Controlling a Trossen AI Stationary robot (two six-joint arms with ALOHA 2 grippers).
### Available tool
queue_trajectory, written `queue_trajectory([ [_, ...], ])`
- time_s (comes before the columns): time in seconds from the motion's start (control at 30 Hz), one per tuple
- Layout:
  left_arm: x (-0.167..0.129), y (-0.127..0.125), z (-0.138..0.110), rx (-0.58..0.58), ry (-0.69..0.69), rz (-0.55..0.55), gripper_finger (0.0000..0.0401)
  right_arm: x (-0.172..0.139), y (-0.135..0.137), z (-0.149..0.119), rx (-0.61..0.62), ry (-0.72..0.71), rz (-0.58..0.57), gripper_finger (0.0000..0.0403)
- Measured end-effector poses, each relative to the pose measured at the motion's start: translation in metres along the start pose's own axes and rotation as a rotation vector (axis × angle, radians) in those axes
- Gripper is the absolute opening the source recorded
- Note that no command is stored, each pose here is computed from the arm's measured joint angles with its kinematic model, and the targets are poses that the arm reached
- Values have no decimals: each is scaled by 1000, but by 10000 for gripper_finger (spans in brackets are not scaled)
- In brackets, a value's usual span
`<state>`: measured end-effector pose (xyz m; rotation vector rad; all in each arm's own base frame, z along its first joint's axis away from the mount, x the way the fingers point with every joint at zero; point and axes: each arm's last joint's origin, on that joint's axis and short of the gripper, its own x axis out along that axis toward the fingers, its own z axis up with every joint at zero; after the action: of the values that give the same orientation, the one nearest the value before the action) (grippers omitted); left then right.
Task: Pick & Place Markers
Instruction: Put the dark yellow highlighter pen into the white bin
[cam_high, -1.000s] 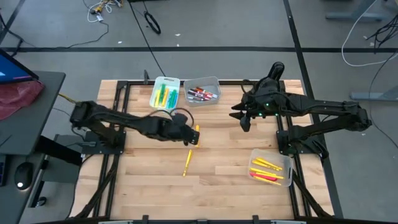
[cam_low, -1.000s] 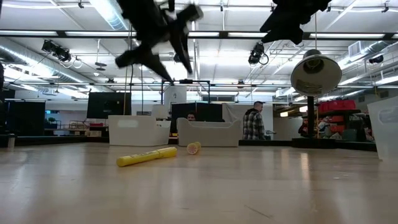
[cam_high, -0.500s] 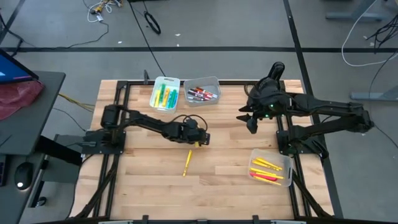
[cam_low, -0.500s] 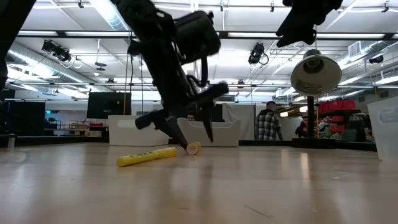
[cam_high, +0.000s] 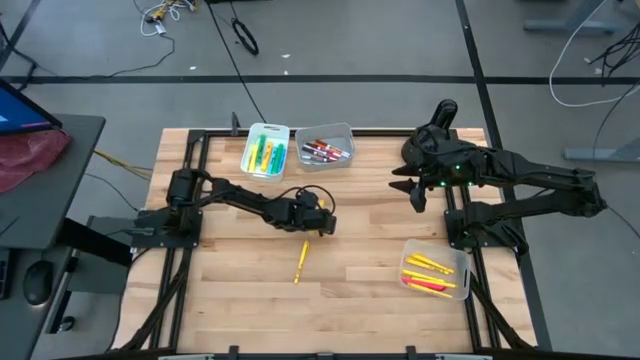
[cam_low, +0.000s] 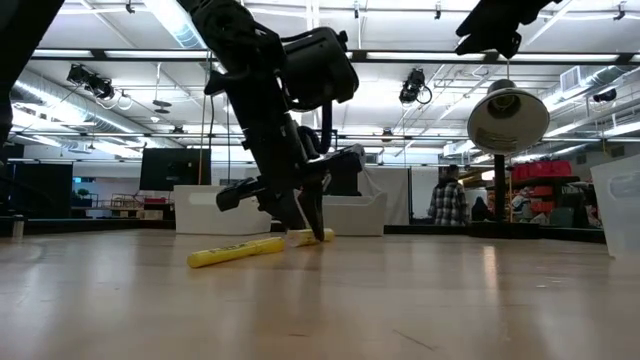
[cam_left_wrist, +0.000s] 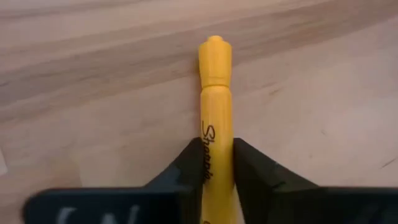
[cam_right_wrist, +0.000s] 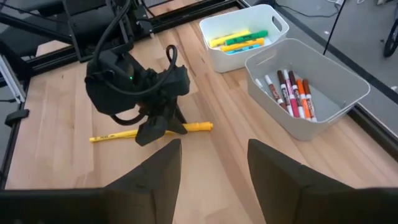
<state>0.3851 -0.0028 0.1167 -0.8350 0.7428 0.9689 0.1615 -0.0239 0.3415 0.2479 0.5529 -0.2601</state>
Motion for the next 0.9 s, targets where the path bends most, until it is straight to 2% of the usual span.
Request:
queue_trajectory([
  [0.03,0,0,0,4,6,-1,62,0,0,0,-6,-1,0,185],
  [0.23,-11,0,5,1,29,-26,62,0,0,0,-7,-2,0,183],
  [0.33,-33,3,15,2,16,-18,62,0,0,0,-7,-5,1,182],
  [0.4,-58,5,27,-5,-3,-28,62,0,0,0,-7,-4,0,182],
  [0.53,-101,25,44,4,-16,40,62,0,0,1,-8,-12,0,182],
  [0.67,-139,56,71,-82,-16,128,62,0,1,5,-13,-48,8,182],
  [0.8,-152,85,101,-137,-17,211,62,1,3,11,-36,-110,21,182],
  [0.9,-146,99,123,-123,-2,227,62,1,3,15,-50,-142,26,182],
])
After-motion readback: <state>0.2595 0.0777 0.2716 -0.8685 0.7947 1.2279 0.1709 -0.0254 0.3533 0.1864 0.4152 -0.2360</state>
